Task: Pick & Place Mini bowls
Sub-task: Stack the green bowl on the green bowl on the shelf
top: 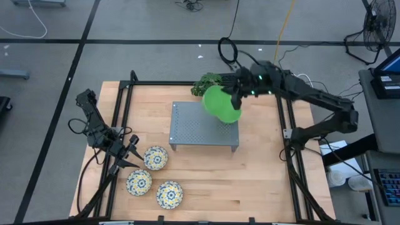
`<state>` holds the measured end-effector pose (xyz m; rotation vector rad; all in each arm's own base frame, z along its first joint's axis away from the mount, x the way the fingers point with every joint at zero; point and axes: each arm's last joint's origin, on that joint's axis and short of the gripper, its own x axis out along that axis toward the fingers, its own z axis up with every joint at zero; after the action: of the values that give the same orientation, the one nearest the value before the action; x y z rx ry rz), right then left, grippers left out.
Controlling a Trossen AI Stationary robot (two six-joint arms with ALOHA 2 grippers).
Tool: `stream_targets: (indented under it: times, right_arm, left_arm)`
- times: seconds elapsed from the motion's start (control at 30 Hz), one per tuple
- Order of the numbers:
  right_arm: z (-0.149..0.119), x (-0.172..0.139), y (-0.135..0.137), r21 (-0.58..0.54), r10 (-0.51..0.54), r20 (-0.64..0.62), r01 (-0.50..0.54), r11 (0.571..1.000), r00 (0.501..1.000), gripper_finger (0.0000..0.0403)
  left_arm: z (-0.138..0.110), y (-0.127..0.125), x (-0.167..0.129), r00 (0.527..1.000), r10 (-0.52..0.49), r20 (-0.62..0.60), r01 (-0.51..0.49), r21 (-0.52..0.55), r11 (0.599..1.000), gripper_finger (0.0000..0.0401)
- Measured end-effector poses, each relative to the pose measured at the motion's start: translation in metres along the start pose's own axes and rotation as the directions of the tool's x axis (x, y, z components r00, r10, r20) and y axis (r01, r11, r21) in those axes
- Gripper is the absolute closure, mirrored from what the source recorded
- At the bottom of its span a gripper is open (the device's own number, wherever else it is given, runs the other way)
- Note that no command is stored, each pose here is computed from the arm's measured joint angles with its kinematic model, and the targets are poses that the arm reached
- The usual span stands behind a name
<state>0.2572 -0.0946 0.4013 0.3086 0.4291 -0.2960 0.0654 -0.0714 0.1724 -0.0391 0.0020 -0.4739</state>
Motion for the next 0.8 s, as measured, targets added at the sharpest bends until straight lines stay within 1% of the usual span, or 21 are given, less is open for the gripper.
stream_targets:
  times: [0.07,0.2,0.3,0.37,0.6,0.8]
  right_arm:
    - [0.001,0.004,-0.014,0.052,-0.046,-0.048,0.049,0.997,0.998,0.0403]
    - [-0.007,0.014,-0.042,0.148,-0.034,-0.167,0.059,0.987,0.985,0.0403]
    - [-0.014,0.019,-0.059,0.184,-0.064,-0.244,0.111,0.977,0.968,0.0403]
    - [-0.015,0.022,-0.067,0.196,-0.08,-0.261,0.134,0.971,0.962,0.0403]
    - [-0.022,0.019,-0.077,0.191,-0.099,-0.339,0.172,0.966,0.935,0.0403]
    - [-0.03,0.015,-0.076,0.197,-0.096,-0.417,0.193,0.961,0.904,0.0403]
  left_arm:
    - [0.0,0.0,0.0,1.0,0.0,0.0,0.0,0.0,1.0,0.0249]
    - [0.0,0.0,0.0,1.0,0.0,0.0,0.0,0.0,1.0,0.0249]
    - [0.0,0.0,0.0,1.0,0.0,0.0,0.0,0.0,1.0,0.0249]
    - [0.0,0.0,0.0,1.0,0.0,0.0,0.0,0.0,1.0,0.0249]
    - [0.0,0.0,0.0,1.0,0.0,0.0,0.0,0.0,1.0,0.0249]
    - [0.0,0.0,0.0,1.0,0.0,0.0,0.0,0.0,1.0,0.0249]
